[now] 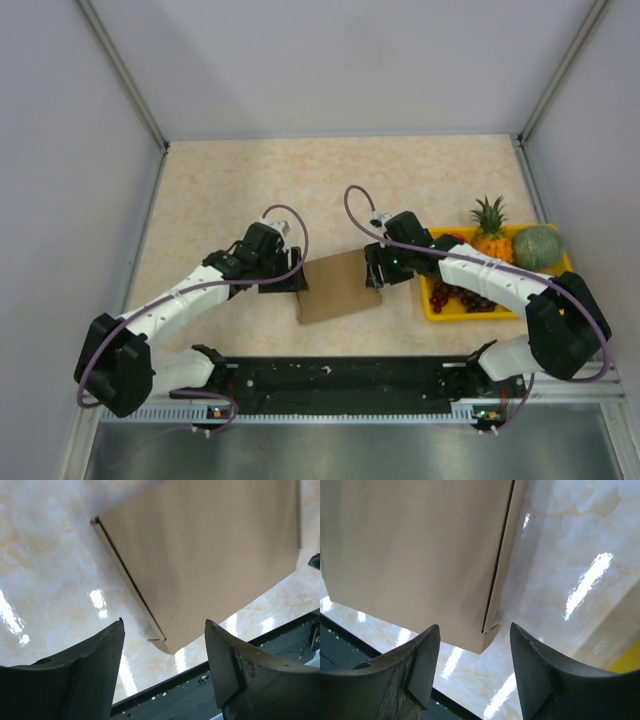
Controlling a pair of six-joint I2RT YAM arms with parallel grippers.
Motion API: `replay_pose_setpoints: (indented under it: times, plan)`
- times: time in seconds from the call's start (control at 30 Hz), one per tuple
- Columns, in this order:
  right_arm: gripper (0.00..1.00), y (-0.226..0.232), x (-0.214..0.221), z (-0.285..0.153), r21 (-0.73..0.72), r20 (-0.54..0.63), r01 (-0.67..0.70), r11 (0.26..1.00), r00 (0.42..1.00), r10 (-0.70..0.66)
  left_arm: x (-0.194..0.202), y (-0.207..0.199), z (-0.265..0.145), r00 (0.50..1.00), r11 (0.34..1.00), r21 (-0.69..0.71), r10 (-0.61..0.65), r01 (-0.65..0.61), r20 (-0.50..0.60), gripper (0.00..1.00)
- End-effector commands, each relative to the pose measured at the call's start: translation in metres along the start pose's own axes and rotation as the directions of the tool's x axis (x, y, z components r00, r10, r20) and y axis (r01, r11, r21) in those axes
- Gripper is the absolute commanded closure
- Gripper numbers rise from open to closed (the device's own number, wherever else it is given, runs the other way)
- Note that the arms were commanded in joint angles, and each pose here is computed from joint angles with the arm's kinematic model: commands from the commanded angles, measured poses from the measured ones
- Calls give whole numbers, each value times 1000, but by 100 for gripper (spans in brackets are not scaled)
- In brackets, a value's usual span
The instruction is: Fold the paper box
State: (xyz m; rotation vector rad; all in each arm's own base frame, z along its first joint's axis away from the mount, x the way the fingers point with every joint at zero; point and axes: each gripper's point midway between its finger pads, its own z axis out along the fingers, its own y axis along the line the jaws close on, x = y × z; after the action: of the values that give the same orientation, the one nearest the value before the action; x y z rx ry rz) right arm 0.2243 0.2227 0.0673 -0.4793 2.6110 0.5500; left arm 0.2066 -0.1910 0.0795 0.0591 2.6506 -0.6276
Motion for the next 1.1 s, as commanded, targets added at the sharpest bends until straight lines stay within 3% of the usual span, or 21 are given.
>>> replay_pose_setpoints:
  times: [0.0,0.23,0.43,0.53,0.57,0.63,0.83,1.07]
  plan:
    - [43,13,-40,-6,-55,87,18,998,996,-13,-24,-6,0,999,999,-14,35,-34,31,30]
    - [57,7,-40,12,-62,59,44,997,997,-41,-15,3,25,999,999,-41,16,-17,-40,39]
    - [61,3,-23,32,-80,7,43,996,999,-43,-4,0,46,996,1000,1,-10,10,-85,47]
    - [82,-3,-9,43,-73,-40,30,997,999,-33,6,16,55,994,998,-60,-27,21,-107,58]
    - [83,-4,-3,46,-76,-51,20,997,998,-24,12,21,57,992,997,-72,-32,24,-119,67]
    - [84,-1,3,49,-98,-57,2,995,998,-8,17,23,62,992,997,-71,-38,29,-123,73]
    - [92,-3,18,58,-110,-80,-51,993,996,42,28,27,68,990,996,-80,-45,35,-132,83]
    - [93,-2,19,57,-109,-91,-56,993,995,46,25,26,70,991,997,-79,-36,26,-131,91]
